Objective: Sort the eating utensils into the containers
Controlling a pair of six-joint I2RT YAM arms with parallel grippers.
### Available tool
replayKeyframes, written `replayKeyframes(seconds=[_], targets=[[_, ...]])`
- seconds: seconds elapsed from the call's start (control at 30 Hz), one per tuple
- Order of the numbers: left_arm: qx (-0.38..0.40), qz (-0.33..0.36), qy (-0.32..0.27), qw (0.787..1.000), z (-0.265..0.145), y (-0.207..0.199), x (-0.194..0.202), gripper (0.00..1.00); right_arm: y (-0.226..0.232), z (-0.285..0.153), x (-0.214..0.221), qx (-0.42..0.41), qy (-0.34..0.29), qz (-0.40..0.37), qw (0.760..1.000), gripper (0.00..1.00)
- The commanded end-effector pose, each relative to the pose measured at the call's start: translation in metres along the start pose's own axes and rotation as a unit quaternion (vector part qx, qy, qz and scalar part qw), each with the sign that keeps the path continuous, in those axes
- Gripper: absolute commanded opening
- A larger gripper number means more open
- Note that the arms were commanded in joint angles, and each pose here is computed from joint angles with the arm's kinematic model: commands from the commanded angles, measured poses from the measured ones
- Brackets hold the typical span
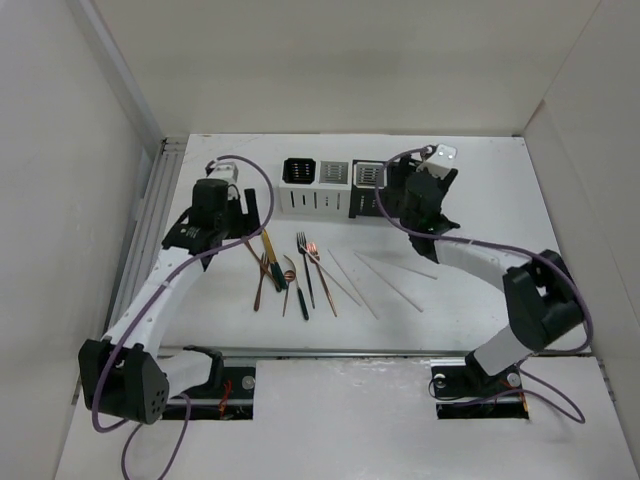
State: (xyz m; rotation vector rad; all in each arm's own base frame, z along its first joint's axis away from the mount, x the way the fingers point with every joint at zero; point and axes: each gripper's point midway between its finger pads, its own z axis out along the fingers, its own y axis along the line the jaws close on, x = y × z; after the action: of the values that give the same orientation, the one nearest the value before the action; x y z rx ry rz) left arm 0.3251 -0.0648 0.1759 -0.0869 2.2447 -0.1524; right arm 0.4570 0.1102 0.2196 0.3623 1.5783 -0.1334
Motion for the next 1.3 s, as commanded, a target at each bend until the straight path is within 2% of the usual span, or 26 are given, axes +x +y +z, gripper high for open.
replayKeyframes(seconds=[0.0,0.03,0.1,0.17,0.3,0.4,0.43,0.47,0.53,0.57,0.6,0.63,0.67,0.73,0.9,1.03,1.27], targets=[[0.052,0.047,-0.022,0.997,-0.01,-0.04,-0.022,0.76,-0.006,-0.021,-0.067,0.002,-0.055,0.07,0.996,0.84],[0.067,0.061,-0.033,0.995,-0.016,-0.053,-0.03,0.75,-0.004,-0.028,-0.077,-0.005,-0.055,0.073,0.996,0.84],[0.106,0.103,-0.012,0.989,-0.018,-0.087,-0.013,0.75,-0.01,-0.041,-0.09,-0.007,-0.042,0.058,0.997,1.0],[0.132,0.136,-0.002,0.982,-0.023,-0.111,-0.001,0.75,-0.013,-0.049,-0.088,-0.007,-0.018,0.036,0.999,1.0],[0.187,0.2,0.036,0.961,-0.026,-0.17,0.037,0.75,-0.021,-0.071,-0.104,-0.019,-0.015,0.064,0.998,1.0],[0.18,0.175,0.091,0.964,-0.019,-0.182,0.056,0.76,-0.022,-0.088,-0.102,-0.035,0.002,0.069,0.997,1.0],[0.158,0.163,0.136,0.964,-0.011,-0.177,0.074,0.76,-0.023,-0.096,-0.109,-0.042,0.002,0.089,0.995,1.0],[0.14,0.124,0.151,0.971,-0.01,-0.178,0.077,0.76,-0.022,-0.102,-0.109,-0.048,0.006,0.095,0.994,1.0],[0.132,0.104,0.161,0.972,-0.009,-0.181,0.077,0.76,-0.021,-0.119,-0.106,-0.064,0.021,0.097,0.993,1.0],[0.114,0.101,0.189,0.97,-0.004,-0.178,0.088,0.73,-0.021,-0.124,-0.107,-0.069,0.025,0.106,0.992,1.0],[0.115,0.079,0.194,0.971,-0.004,-0.189,0.08,0.7,-0.022,-0.128,-0.103,-0.071,0.032,0.106,0.991,1.0],[0.113,0.077,0.21,0.968,-0.003,-0.196,0.085,0.67,-0.024,-0.134,-0.097,-0.073,0.045,0.098,0.991,1.0],[0.101,0.083,0.243,0.961,0.003,-0.202,0.103,0.58,-0.028,-0.138,-0.099,-0.071,0.048,0.116,0.989,1.0],[0.113,0.073,0.256,0.957,0.004,-0.223,0.106,0.53,-0.036,-0.142,-0.097,-0.06,0.058,0.124,0.989,1.0],[0.101,0.068,0.332,0.936,0.019,-0.233,0.152,0.51,-0.064,-0.149,-0.085,-0.018,0.079,0.085,0.993,1.0],[0.079,0.043,0.376,0.922,0.01,-0.222,0.173,0.51,-0.073,-0.153,-0.086,-0.007,0.086,0.074,0.994,1.0],[0.065,0.027,0.411,0.909,0.008,-0.221,0.202,0.51,-0.082,-0.162,-0.09,-0.008,0.093,0.088,0.992,1.0]])
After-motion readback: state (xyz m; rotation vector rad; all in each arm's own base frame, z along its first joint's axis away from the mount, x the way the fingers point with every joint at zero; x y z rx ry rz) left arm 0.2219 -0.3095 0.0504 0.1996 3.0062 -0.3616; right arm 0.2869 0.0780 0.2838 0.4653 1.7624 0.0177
